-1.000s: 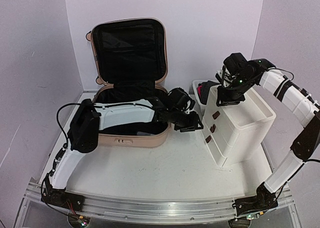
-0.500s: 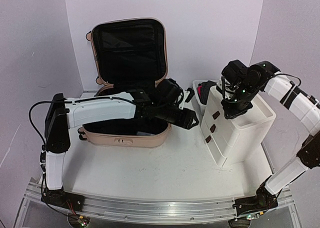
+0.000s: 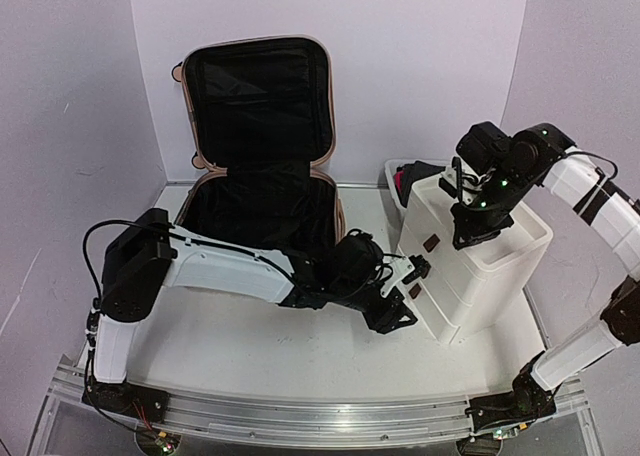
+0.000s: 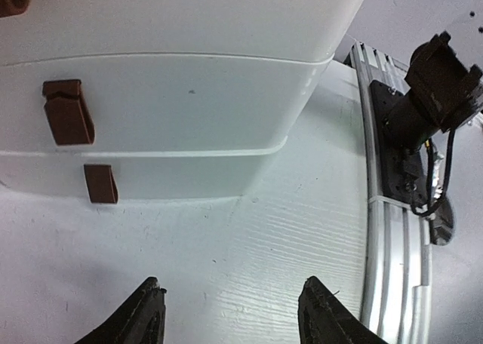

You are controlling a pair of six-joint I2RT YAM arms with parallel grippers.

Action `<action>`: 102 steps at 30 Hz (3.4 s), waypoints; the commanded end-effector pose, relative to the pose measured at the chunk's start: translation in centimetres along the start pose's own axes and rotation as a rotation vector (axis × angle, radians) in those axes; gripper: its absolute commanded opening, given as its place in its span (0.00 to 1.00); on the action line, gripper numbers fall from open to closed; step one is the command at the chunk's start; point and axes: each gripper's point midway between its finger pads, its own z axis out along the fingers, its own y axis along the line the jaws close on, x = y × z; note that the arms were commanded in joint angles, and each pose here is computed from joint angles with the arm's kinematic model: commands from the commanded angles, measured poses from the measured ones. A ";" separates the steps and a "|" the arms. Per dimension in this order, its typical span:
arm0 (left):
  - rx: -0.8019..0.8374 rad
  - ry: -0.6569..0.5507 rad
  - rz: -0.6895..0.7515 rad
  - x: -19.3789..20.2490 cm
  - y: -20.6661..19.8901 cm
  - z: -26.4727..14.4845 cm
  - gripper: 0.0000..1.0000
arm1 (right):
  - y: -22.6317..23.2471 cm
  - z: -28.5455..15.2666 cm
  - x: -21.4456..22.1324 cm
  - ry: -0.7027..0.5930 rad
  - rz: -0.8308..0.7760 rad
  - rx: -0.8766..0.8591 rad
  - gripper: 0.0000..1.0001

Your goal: Open, take out, and arrange the luggage

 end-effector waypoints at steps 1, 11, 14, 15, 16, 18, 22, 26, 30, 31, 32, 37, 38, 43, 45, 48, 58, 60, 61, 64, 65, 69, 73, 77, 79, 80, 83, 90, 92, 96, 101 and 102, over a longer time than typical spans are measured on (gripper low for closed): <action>-0.034 -0.135 0.150 -2.4 0.2 2.2 0.64 | 2.4 -2.5 1.6 -0.008 0.050 -0.154 0.00; -0.242 -0.159 0.163 -0.4 4.6 6.4 0.72 | 2.9 -2.8 2.3 0.021 0.082 -0.183 0.00; -0.268 -0.196 0.127 -0.4 5.3 6.8 0.71 | 2.9 -2.8 2.4 0.029 0.084 -0.186 0.00; -0.259 -0.199 0.120 -0.3 5.3 7.1 0.70 | 2.9 -2.8 2.5 0.034 0.083 -0.187 0.00; -0.252 -0.196 0.118 0.0 5.3 7.5 0.70 | 2.9 -2.8 2.5 0.035 0.083 -0.187 0.00; -0.237 -0.200 0.113 0.2 5.4 7.8 0.69 | 3.0 -2.8 2.5 0.038 0.077 -0.187 0.00; -0.234 -0.231 0.107 -0.2 6.6 7.5 0.63 | 2.9 -2.8 2.5 0.039 0.078 -0.181 0.00; -0.172 -0.261 0.103 -1.1 6.4 7.7 0.59 | 2.8 -2.9 2.6 0.040 0.087 -0.180 0.00; -0.164 -0.267 0.144 -1.4 6.6 8.2 0.59 | 2.9 -2.8 2.6 0.044 0.093 -0.185 0.00; -0.158 -0.268 0.148 -1.4 6.7 8.4 0.59 | 2.9 -2.8 2.5 0.044 0.095 -0.185 0.00; -0.156 -0.269 0.151 -1.5 6.7 8.6 0.59 | 2.9 -2.8 2.5 0.046 0.096 -0.183 0.00; -0.152 -0.262 0.156 -1.0 7.1 9.1 0.52 | 2.9 -2.8 2.4 0.046 0.097 -0.182 0.00; -0.148 -0.258 0.155 -0.7 7.1 9.2 0.48 | 2.9 -2.9 2.3 0.044 0.096 -0.182 0.00; -0.175 -0.270 0.153 -1.5 7.4 8.4 0.28 | 2.8 -2.8 2.1 0.040 0.095 -0.175 0.00; -0.196 -0.281 0.152 -2.2 7.6 7.7 0.24 | 2.8 -2.6 2.1 0.039 0.095 -0.172 0.00; -0.202 -0.301 0.147 -3.3 7.5 6.7 0.13 | 2.8 -2.6 1.9 0.034 0.096 -0.172 0.00; -0.195 -0.240 0.124 -2.0 6.4 3.2 0.00 | -1.0 -1.9 1.5 -0.044 0.192 0.037 0.00; -0.175 -0.205 0.102 -1.4 5.7 2.2 0.00 | -1.9 -1.6 1.4 -0.073 0.223 0.083 0.00; -0.165 -0.194 0.098 -1.3 5.4 1.6 0.00 | -2.2 -1.5 1.3 -0.086 0.235 0.097 0.00; -0.153 -0.158 0.090 -0.7 4.8 0.2 0.00 | -3.4 -0.9 1.4 -0.099 0.269 0.169 0.00; -0.150 -0.155 0.060 -0.7 4.5 -0.3 0.00 | -3.6 -0.7 1.3 -0.102 0.270 0.184 0.00; -0.115 -0.118 0.022 0.2 3.7 -1.1 0.01 | -4.4 0.0 1.4 -0.098 0.266 0.232 0.00; -0.113 -0.094 -0.038 0.4 3.5 -1.6 0.30 | -4.1 0.3 1.3 -0.094 0.229 0.222 0.00; -0.145 -0.132 -0.069 -1.4 3.2 -4.7 0.51 | -3.3 0.3 1.5 -0.103 0.177 0.165 0.00; -0.152 -0.176 -0.114 -3.3 3.1 -7.5 0.58 | -3.2 0.3 1.8 -0.105 0.165 0.155 0.00; -0.147 -0.204 -0.156 -4.4 3.3 -9.2 0.60 | -3.2 0.3 1.9 -0.104 0.162 0.153 0.00; -0.160 -0.259 -0.342 -6.3 5.6 -13.6 0.60 | -3.0 0.6 2.2 -0.091 0.153 0.142 0.00; -0.371 -0.095 -0.722 -4.6 14.0 -18.8 0.60 | -2.8 1.5 1.7 -0.058 0.145 0.147 0.00; -0.418 -0.013 -0.796 -3.7 15.9 -19.3 0.58 | -2.7 1.9 1.6 -0.044 0.140 0.150 0.00; -0.464 0.086 -0.970 -1.4 19.9 -20.1 0.54 | -2.3 2.9 1.8 0.005 0.125 0.138 0.00; -0.483 0.215 -1.067 2.0 22.1 -20.0 0.53 | -1.9 3.6 2.9 0.053 0.089 0.116 0.00; -0.487 0.258 -1.091 3.0 22.0 -19.9 0.53 | -1.8 3.7 3.1 0.060 0.077 0.108 0.00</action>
